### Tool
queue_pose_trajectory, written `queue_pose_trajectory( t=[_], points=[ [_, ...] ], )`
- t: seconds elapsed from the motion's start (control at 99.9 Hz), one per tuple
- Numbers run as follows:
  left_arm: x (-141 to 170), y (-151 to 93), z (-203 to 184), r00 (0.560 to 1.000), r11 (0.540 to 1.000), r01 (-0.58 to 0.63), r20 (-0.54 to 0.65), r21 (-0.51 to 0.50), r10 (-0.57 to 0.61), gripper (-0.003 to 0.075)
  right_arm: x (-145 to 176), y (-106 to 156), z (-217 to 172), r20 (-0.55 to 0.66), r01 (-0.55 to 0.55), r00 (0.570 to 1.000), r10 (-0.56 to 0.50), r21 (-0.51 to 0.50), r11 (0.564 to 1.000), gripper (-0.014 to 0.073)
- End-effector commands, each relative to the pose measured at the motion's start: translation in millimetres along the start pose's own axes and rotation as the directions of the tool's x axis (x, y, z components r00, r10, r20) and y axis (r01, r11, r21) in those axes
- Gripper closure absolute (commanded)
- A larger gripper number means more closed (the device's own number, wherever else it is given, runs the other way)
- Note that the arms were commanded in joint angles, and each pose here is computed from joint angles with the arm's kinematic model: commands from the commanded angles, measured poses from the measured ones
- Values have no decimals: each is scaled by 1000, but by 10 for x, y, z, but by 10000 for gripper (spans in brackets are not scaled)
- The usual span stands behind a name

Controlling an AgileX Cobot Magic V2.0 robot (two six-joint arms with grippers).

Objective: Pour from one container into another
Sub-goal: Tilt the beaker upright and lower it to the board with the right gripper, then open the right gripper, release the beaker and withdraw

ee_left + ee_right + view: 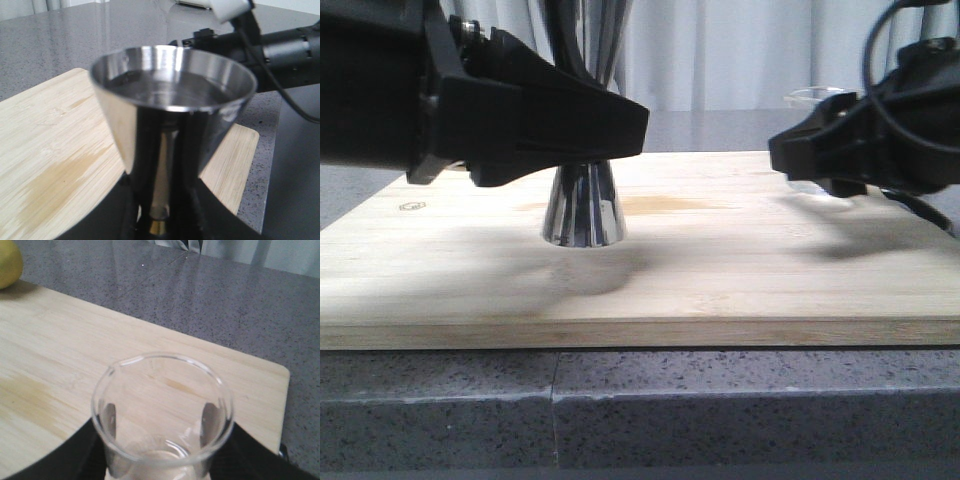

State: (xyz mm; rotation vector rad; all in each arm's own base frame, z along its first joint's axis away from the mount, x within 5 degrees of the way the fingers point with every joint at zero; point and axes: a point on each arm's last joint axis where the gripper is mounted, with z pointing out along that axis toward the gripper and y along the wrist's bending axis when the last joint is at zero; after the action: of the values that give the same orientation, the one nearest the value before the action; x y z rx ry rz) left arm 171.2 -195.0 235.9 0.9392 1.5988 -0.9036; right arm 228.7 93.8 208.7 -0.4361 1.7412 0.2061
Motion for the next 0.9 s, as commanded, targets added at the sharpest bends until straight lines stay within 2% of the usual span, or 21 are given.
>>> queue_pose_trajectory(
  t=[0.0, 0.23, 0.381, 0.571, 0.751, 0.891],
  points=[
    [-208, -27, -24, 992, 1000, 12, 123, 28, -15, 739, -186, -23, -103, 141, 7, 990, -9, 10, 1000, 431],
    [-208, -27, -24, 992, 1000, 12, 123, 28, -15, 739, -162, 47, -138, 121, 44, 992, -36, -62, 997, 431],
    [-208, -27, -24, 992, 1000, 12, 123, 28, -15, 739, -156, 53, -138, 115, 49, 992, -41, -68, 996, 431],
    [-208, -27, -24, 992, 1000, 12, 123, 28, -15, 739, -126, 100, -159, 123, 107, 988, -93, -110, 988, 431],
    [-208, -27, -24, 992, 1000, 12, 123, 28, -15, 739, -49, 109, -186, 99, 104, 991, -93, -116, 988, 431],
    [-208, -27, -24, 992, 1000, 12, 123, 28, -15, 739, 7, 123, -241, 124, 99, 989, -84, -121, 988, 431]
  ],
)
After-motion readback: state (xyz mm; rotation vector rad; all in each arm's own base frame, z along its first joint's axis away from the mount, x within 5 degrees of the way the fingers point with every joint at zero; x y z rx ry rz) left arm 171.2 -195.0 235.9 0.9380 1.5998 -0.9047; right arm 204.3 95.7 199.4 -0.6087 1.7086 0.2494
